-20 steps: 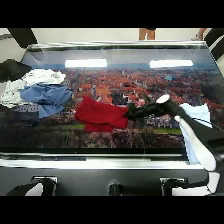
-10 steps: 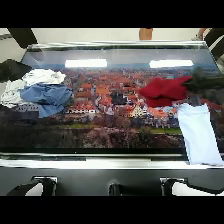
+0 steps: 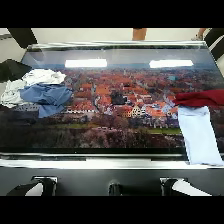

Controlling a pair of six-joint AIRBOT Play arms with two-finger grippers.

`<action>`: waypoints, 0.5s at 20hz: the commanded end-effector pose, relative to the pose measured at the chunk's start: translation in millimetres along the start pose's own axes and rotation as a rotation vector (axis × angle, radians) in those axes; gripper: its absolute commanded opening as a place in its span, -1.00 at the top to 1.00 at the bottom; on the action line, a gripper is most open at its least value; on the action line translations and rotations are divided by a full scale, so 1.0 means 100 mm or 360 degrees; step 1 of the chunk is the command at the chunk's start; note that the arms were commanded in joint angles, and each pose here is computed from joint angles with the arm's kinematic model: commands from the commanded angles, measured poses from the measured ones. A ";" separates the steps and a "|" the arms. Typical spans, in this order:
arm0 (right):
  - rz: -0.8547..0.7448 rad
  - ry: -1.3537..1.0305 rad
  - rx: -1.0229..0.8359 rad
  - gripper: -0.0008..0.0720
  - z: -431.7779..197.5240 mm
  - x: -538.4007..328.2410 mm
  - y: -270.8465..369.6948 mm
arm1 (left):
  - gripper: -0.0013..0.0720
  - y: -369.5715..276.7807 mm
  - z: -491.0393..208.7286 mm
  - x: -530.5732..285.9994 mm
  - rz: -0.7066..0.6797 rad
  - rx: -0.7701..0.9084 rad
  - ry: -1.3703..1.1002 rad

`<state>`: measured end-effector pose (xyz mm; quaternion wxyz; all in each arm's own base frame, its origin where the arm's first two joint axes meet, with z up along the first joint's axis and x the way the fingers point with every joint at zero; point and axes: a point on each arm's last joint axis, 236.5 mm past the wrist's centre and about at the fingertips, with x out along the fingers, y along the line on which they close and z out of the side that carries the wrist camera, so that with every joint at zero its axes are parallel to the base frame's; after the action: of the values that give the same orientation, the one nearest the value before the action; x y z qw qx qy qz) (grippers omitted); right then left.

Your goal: Fold the shirts.

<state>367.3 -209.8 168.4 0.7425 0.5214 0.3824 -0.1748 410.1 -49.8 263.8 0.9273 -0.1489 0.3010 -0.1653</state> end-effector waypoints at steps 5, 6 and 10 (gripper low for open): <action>-0.0792 0.0169 0.0258 0.86 -0.39 -0.26 -1.45 | 0.88 -0.02 0.00 -0.03 -0.0004 0.0027 -0.0002; -0.0866 0.0223 0.0295 0.86 -0.55 -0.19 -1.66 | 0.88 -0.02 0.00 -0.03 -0.0004 0.0026 -0.0003; -0.1138 0.0403 0.0363 0.85 -1.26 0.04 -2.47 | 0.88 -0.02 0.00 -0.03 -0.0005 0.0026 -0.0002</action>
<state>213.9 -205.2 35.1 0.5696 0.4888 0.5578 -0.3542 407.7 -50.9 265.6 0.9283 -0.1421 0.2992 -0.1691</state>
